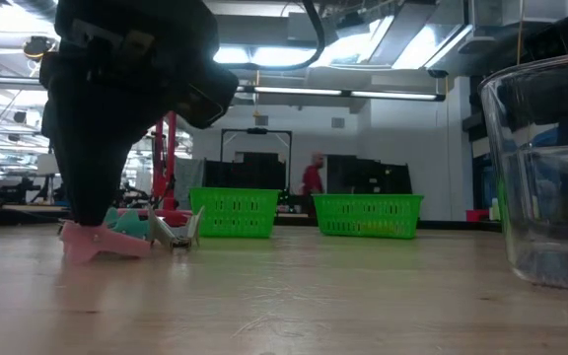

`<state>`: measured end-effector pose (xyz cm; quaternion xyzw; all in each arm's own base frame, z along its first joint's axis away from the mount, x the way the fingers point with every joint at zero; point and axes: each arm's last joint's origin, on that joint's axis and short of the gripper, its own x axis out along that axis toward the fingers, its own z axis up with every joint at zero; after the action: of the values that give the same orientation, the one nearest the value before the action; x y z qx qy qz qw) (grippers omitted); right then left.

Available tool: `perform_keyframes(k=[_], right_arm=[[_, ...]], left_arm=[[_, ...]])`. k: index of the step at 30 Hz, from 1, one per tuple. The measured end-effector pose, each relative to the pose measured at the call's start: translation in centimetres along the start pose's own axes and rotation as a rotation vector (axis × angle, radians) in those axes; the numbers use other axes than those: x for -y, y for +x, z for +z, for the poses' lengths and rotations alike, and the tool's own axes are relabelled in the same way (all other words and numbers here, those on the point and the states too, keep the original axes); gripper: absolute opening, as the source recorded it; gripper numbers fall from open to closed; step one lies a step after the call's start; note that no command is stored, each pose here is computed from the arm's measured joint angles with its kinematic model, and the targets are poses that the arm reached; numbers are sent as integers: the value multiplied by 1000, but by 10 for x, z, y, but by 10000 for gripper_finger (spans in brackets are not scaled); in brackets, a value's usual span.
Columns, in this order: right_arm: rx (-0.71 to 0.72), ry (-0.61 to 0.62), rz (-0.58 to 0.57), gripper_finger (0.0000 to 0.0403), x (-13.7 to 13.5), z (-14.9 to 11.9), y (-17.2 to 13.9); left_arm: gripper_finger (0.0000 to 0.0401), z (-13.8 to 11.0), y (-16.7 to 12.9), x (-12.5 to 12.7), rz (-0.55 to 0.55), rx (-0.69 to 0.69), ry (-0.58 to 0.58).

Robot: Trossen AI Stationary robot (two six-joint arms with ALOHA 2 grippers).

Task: Pick and place Stapler, Stapler remover, tape
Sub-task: Put the pink staple remover into the left green bin

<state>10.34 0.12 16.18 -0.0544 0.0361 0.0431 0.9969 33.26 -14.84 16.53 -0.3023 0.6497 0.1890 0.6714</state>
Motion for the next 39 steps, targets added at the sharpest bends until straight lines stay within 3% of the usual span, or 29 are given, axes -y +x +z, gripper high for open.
perform_keyframes(k=[8,17,29,39], right_arm=[[1,0,0,21,0,0,0],[0,0,0,21,0,0,0],[1,0,0,21,0,0,0],[0,0,0,21,0,0,0]], left_arm=[[8,1,0,-1,6,8,13],[4,2,-5,3,-8,19,71],[3,14,-61,11,-189,150,203],[2,42,-108,-3,-281,348,354]])
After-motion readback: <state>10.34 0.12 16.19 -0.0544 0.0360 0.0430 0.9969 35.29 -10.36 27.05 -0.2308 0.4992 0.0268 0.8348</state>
